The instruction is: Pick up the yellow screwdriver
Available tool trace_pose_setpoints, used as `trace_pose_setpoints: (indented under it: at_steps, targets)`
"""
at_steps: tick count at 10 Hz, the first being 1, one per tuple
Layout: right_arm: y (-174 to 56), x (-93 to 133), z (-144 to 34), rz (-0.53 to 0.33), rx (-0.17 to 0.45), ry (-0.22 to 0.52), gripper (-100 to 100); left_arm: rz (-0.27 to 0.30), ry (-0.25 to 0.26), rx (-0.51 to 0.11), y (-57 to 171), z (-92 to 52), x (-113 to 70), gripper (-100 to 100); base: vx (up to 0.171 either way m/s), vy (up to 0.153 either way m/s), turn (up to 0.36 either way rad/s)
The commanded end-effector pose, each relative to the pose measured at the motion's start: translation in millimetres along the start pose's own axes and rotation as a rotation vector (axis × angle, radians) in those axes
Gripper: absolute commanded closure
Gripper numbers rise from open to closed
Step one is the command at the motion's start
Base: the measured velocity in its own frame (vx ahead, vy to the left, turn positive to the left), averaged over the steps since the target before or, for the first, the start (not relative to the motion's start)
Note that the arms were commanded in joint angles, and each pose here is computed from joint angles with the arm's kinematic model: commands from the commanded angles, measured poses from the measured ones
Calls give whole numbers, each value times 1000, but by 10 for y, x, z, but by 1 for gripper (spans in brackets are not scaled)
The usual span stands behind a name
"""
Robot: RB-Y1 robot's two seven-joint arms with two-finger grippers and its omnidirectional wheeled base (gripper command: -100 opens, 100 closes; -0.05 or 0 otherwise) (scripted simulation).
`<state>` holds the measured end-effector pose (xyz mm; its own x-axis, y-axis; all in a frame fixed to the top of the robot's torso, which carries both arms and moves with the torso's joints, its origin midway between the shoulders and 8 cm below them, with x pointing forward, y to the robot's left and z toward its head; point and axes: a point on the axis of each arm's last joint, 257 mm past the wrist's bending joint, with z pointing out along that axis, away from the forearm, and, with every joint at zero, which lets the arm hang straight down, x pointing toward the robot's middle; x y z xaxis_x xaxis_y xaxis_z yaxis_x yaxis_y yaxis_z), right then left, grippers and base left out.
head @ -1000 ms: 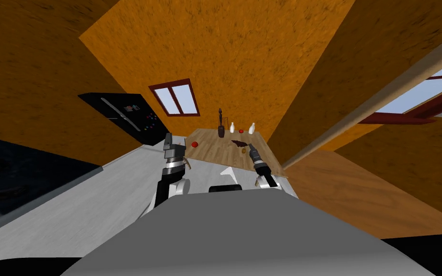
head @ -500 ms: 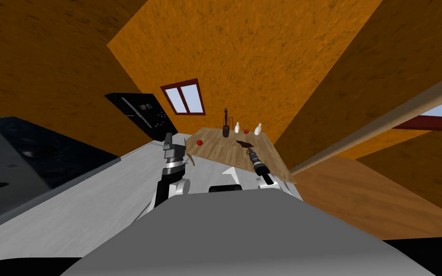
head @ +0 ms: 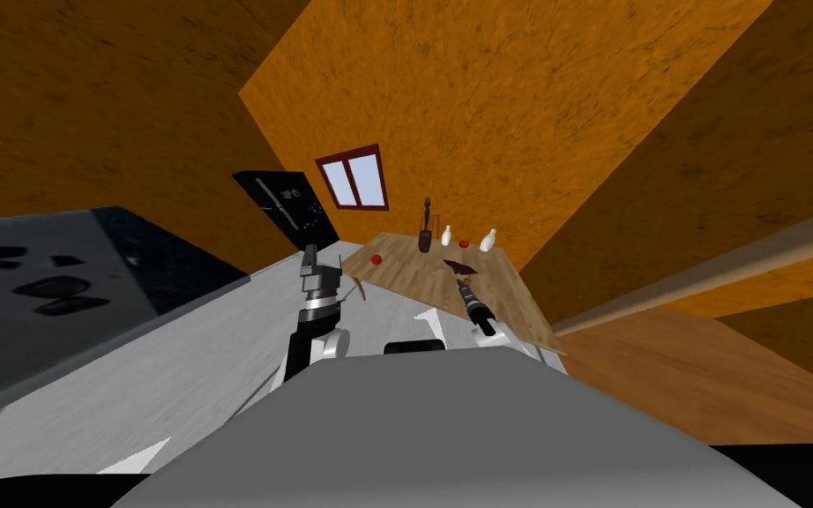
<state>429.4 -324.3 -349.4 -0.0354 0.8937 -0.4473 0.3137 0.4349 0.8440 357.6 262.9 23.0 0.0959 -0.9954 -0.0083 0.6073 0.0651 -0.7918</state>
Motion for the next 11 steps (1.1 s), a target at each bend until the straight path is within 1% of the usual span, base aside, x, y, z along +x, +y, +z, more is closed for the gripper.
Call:
trace_pose_setpoints:
  at_steps: [1, 2, 3, 4, 5, 6, 7, 8, 9, 10, 11]
  targets:
    - [-168, 4, 16, -24, 56, -5, -100, 0, 0, 0, 0, 0, 0, 0, -10, 6, 109]
    - [-187, -2, 15, -24, 64, -7, -100, 0, 0, 0, 0, 0, -1, 0, -3, 2, -24]
    - [-421, -22, 53, -63, 127, -12, -100, 0, 0, 0, 0, 0, -1, 0, -9, 10, 196]
    - [-472, -35, 46, -67, 145, -17, -100, 0, 0, 0, 0, 0, 0, 0, -10, 8, 155]
    - [-674, -52, 76, -103, 195, -19, -100, 0, 0, 0, 0, 0, 0, 0, -13, 14, 246]
    - [-737, -85, 62, -111, 221, -30, -100, 0, 0, 0, 0, 0, 0, 0, -12, 7, 132]
    - [-745, -89, 60, -111, 224, -32, -100, 0, 0, 0, 0, 0, -1, 0, -8, 1, -12]
    - [-956, -136, 72, -151, 281, -42, -100, 0, 0, 0, 0, -1, -1, 0, -16, 13, 218]
    - [-1001, -163, 57, -156, 300, -51, -100, 0, 0, 0, 0, 0, 0, 0, -13, 7, 146]
    - [-1127, -224, 79, -194, 337, -65, -100, 0, 0, 0, 0, 0, -1, 0, -19, 9, 291]
    - [-1237, -255, 41, -201, 372, -74, -100, 0, 0, 0, 0, 0, 0, 0, -14, 0, 106]
